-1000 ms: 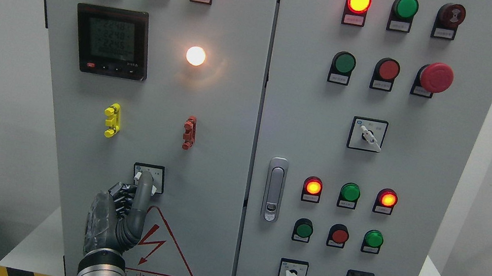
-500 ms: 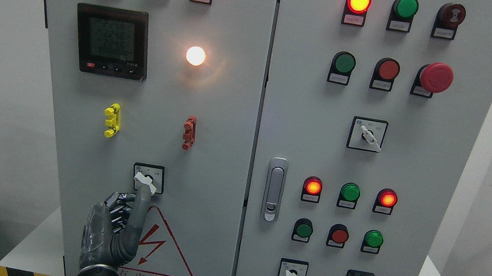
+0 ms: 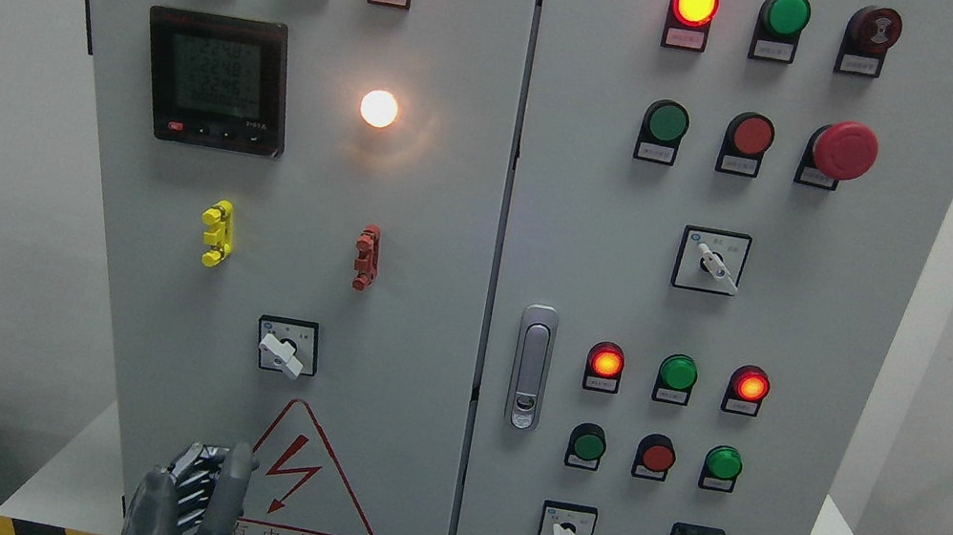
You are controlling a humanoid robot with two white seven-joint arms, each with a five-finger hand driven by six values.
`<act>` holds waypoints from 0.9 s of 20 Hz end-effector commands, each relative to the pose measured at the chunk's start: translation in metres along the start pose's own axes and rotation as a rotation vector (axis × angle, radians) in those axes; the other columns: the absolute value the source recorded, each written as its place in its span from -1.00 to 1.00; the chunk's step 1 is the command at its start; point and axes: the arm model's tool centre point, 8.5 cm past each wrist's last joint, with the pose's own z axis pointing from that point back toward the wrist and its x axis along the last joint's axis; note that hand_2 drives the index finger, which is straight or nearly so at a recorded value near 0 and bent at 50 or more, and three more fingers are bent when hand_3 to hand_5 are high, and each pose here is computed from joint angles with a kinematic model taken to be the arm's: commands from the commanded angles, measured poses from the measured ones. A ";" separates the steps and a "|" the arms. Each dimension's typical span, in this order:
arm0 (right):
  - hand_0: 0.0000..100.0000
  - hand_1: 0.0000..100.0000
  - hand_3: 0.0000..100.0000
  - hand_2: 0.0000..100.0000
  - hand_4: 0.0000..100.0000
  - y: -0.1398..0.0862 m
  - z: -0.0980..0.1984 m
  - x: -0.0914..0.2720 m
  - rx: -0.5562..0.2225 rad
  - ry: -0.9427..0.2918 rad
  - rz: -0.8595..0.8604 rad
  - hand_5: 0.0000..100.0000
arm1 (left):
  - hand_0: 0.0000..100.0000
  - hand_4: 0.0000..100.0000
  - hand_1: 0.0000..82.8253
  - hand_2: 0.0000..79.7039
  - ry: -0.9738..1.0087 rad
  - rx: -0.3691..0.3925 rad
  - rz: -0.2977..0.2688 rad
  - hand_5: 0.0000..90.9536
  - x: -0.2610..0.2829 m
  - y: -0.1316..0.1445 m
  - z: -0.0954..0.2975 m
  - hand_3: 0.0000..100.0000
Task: Turn on light switch 1
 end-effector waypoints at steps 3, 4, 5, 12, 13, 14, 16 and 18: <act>-0.76 -0.22 -1.00 -1.00 -1.00 0.001 0.000 0.000 0.002 0.000 -0.008 -1.00 | -0.85 0.70 -0.84 0.10 0.206 0.177 -0.099 0.67 -0.100 0.136 0.074 0.64; -0.76 -0.22 -1.00 -1.00 -1.00 0.001 0.000 0.001 0.002 -0.001 -0.008 -1.00 | -0.85 0.67 -0.86 0.07 0.241 0.192 -0.106 0.59 -0.117 0.153 0.088 0.61; -0.76 -0.22 -1.00 -1.00 -1.00 0.001 0.000 0.000 0.002 0.000 -0.008 -1.00 | -0.85 0.62 -0.88 -0.01 0.274 0.200 -0.115 0.41 -0.132 0.168 0.102 0.51; -0.76 -0.22 -1.00 -1.00 -1.00 0.001 0.000 0.000 0.002 0.000 -0.008 -1.00 | -0.80 0.26 -1.00 -0.40 0.521 0.292 -0.101 0.03 -0.225 0.235 0.224 0.08; -0.76 -0.22 -1.00 -1.00 -1.00 0.001 0.000 0.000 0.002 0.000 -0.008 -1.00 | -0.80 0.24 -1.00 -0.44 0.551 0.297 -0.095 -0.01 -0.237 0.240 0.244 0.06; -0.76 -0.22 -1.00 -1.00 -1.00 0.001 0.000 0.000 0.002 0.000 -0.008 -1.00 | -0.78 0.17 -1.00 -0.49 0.582 0.303 -0.089 -0.11 -0.249 0.242 0.265 -0.01; -0.76 -0.22 -1.00 -1.00 -1.00 0.001 0.000 0.000 0.002 0.002 -0.008 -1.00 | -0.76 0.09 -1.00 -0.55 0.655 0.295 -0.090 -0.21 -0.264 0.246 0.308 -0.07; -0.76 -0.22 -1.00 -1.00 -1.00 0.001 0.000 0.001 0.002 -0.001 -0.008 -1.00 | -0.73 0.03 -1.00 -0.61 0.739 0.296 -0.078 -0.26 -0.279 0.242 0.348 -0.13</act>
